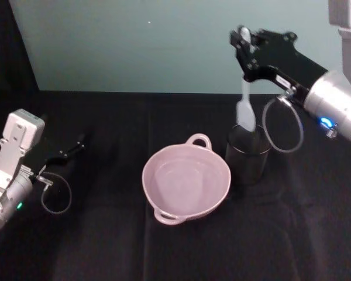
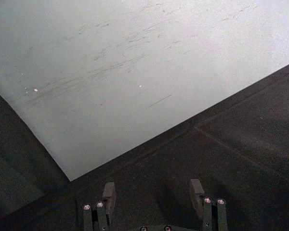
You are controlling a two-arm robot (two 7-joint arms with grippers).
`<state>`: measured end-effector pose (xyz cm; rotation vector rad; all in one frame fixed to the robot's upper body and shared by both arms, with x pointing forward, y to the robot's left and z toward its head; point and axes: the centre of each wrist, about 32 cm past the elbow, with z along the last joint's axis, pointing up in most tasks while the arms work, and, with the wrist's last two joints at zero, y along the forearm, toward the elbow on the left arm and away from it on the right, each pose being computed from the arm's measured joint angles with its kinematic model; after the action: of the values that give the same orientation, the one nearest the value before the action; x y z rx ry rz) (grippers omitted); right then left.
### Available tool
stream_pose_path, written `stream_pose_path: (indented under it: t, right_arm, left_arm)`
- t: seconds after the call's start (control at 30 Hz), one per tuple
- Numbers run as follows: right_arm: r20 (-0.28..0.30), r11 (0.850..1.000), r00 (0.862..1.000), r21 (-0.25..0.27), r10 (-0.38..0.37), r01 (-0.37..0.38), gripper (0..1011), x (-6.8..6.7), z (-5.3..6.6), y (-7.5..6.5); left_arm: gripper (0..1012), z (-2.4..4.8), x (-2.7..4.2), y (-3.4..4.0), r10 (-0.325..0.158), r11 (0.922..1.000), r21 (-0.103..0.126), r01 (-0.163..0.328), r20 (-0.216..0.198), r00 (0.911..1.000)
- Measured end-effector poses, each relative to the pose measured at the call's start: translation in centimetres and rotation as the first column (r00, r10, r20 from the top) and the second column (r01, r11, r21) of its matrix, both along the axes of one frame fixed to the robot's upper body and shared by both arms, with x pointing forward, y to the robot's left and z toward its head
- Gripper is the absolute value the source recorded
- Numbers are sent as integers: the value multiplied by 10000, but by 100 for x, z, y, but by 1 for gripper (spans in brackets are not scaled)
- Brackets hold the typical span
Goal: Use the one hand to pick up the spoon and stir the clear water in the bowl.
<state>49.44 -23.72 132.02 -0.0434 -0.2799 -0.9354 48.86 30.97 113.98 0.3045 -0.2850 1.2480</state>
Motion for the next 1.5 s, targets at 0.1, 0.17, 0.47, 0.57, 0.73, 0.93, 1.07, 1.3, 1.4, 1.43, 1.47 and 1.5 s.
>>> stream_pose_path:
  t: [0.1, 0.17, 0.47, 0.57, 0.73, 0.93, 1.07, 1.3, 1.4, 1.43, 1.47, 1.5]
  right_arm:
    - [-259, 9989, 9988, -222, -414, 408, 110, 19, -98, -77]
    - [-422, 9976, 9971, -321, -632, 619, 110, 40, -183, -123]
    - [-669, 9966, 9946, 157, -794, 807, 110, 116, -483, -208]
    - [-694, 9959, 9947, 429, -761, 792, 110, 135, -552, -222]
    - [-903, 9917, 9934, 1006, -711, 801, 110, 172, -678, -223]
    - [-1638, 9760, 9841, 1934, -690, 1006, 110, 216, -864, -228]
    - [-2007, 9553, 9774, 2698, -671, 1210, 110, 232, -986, -272]
    - [-2572, 9155, 9641, 3688, -658, 1608, 110, 230, -1153, -344]
    - [-2820, 8997, 9577, 4011, -574, 1721, 110, 233, -1215, -373]
    - [-2868, 8974, 9563, 4053, -562, 1743, 110, 234, -1225, -378]
    - [-2905, 8953, 9553, 4093, -548, 1758, 110, 234, -1233, -382]
    - [-2990, 8904, 9529, 4182, -516, 1794, 110, 235, -1254, -393]
  left_arm:
    - [1011, 0, 0, 0, 0, 10000, 1, 0, 0, 10000]
    - [1011, 0, 0, 0, -1, 10000, 1, 1, -1, 10000]
    - [1011, 0, 0, 0, 0, 10000, 1, 0, 0, 10000]
    - [1011, 0, 0, 0, -1, 10000, 0, 1, 0, 10000]
    - [1011, 0, 0, 0, 0, 10000, 0, 0, 0, 10000]
    - [1011, 0, 0, 0, 0, 10000, 0, 0, 0, 10000]
    - [1011, 0, 0, 0, -1, 10000, 0, 1, 1, 10000]
    - [1011, 0, 0, 0, -1, 10000, 0, 1, 0, 10000]
    - [1011, 0, 0, 0, 0, 10000, 0, 0, 0, 10000]
    - [1011, 0, 0, 0, -1, 10000, 0, 1, 0, 10000]
    - [1011, 0, 0, 0, -1, 10000, 0, 1, 0, 10000]
    - [1011, 0, 0, 0, 0, 10000, 0, 0, 2, 10000]
